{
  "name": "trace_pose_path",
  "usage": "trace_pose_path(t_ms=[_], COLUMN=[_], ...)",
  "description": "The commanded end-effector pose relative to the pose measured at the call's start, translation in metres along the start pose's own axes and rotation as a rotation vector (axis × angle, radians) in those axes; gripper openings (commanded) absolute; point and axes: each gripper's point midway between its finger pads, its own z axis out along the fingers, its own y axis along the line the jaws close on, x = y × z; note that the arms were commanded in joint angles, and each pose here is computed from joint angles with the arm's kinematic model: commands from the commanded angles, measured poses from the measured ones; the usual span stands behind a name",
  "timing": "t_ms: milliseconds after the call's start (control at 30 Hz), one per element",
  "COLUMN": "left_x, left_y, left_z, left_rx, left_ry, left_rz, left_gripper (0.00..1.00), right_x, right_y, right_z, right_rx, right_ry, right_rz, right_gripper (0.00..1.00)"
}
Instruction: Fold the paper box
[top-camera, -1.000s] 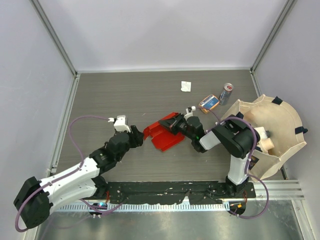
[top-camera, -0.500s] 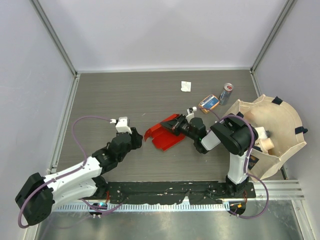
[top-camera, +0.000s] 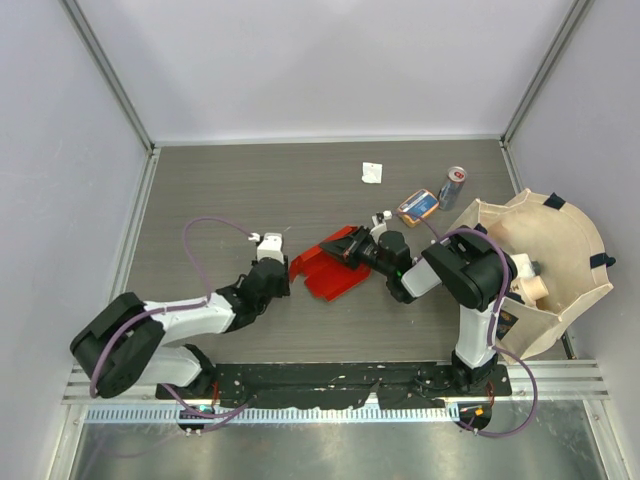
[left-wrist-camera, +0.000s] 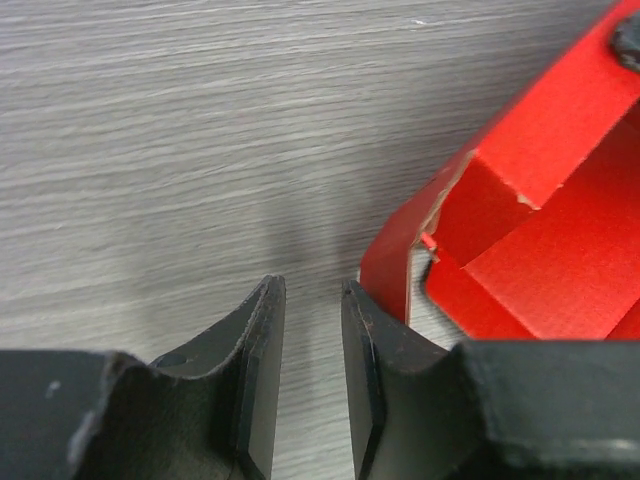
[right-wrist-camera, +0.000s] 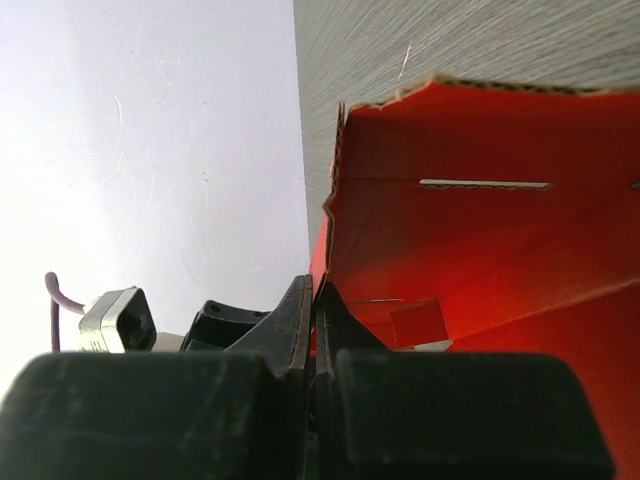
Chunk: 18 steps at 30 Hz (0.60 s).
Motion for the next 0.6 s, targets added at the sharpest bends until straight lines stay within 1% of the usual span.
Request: trace_pose_path(t_ms=[0, 167, 333, 500, 567], left_x=[-0.041, -0.045, -0.047, -0.043, -0.040], left_y=[-0.043, -0.068, -0.076, -0.076, -0.073], left_z=[0.008, 0.011, 0.012, 0.006, 0.004], left_rx=[0.170, 0.269, 0.293, 0.310, 0.306], left_ry=[-0.125, -0.130, -0.131, -0.121, -0.113], left_rz=[-0.019, -0.020, -0.022, -0.032, -0.031], left_gripper=[0.32, 0.29, 0.29, 0.32, 0.36], right_x=[0.000, 0.000, 0.000, -0.001, -0.001], right_y=[-0.012, -0.012, -0.012, -0.012, -0.012], right_z=[-0.002, -0.004, -0.005, -0.004, -0.004], right_rx=[0.040, 0.021, 0.015, 0.009, 0.008], right_ry=[-0.008, -0.014, -0.019, -0.024, -0.023], right_rz=[-0.011, 0.009, 0.021, 0.034, 0.035], right_gripper=[0.01, 0.01, 0.01, 0.01, 0.01])
